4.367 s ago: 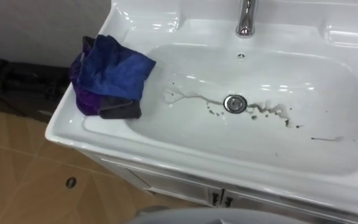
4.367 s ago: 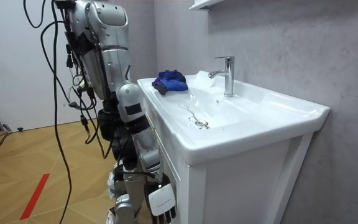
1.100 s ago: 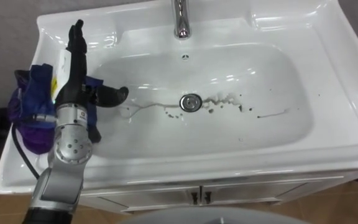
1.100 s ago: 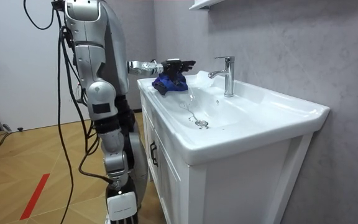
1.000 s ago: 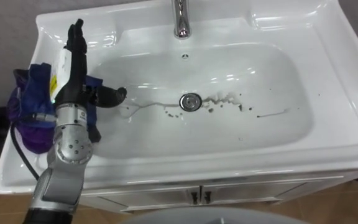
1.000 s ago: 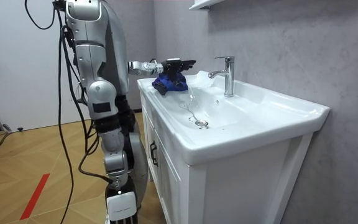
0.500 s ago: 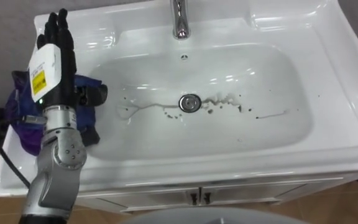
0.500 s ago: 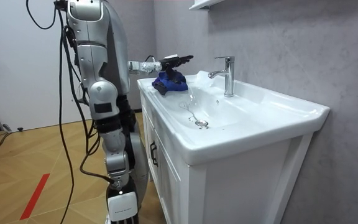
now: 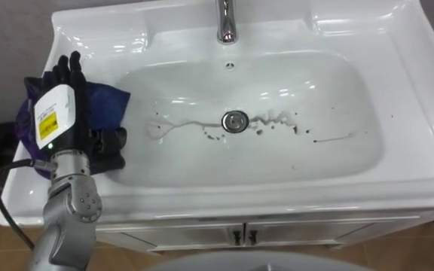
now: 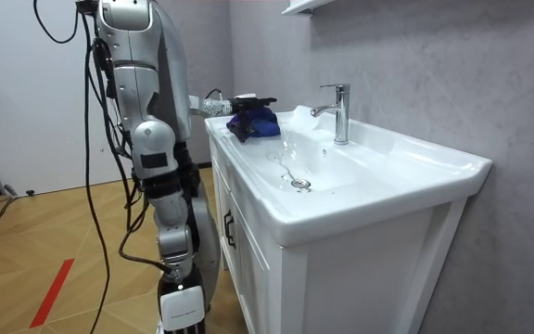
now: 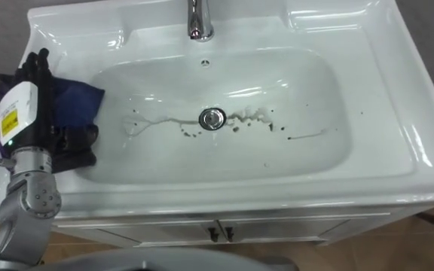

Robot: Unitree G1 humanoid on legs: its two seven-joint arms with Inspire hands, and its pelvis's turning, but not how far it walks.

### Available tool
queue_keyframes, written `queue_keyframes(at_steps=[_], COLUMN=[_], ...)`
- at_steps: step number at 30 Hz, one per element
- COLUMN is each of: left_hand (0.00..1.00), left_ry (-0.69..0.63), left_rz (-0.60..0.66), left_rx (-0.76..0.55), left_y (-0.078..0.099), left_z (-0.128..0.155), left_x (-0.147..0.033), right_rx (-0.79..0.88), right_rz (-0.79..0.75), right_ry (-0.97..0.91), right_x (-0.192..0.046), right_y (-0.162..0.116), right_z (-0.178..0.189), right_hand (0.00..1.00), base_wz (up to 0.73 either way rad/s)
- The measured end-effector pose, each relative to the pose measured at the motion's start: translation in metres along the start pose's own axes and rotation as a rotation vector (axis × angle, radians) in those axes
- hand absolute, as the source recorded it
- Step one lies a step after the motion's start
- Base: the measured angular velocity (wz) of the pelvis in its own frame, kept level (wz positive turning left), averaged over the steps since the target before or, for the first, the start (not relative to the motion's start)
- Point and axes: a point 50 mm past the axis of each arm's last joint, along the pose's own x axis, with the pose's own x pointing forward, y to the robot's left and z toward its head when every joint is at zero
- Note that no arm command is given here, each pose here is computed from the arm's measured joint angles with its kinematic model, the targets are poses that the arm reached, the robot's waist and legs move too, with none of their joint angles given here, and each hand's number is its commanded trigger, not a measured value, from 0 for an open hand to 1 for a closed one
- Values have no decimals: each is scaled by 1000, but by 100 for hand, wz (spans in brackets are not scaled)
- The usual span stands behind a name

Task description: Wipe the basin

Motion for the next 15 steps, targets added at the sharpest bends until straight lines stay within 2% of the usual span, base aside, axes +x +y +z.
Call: queue_keyframes(at_steps=[8, 11, 15], left_hand=[0, 0, 0], left_ry=[38, 49, 48], left_rz=[-45, -78, -86], left_rx=[22, 36, 38], left_y=[-9, -17, -19], left_z=[-8, -11, -11], left_x=[-12, -15, -15], right_rx=[-12, -11, 0], right_rz=[-18, -21, -20], right_ry=[22, 29, 44], right_x=[0, 0, 0], right_y=[0, 0, 0], right_z=[-3, -5, -7], right_hand=[0, 0, 0], base_wz=[0, 0, 0])
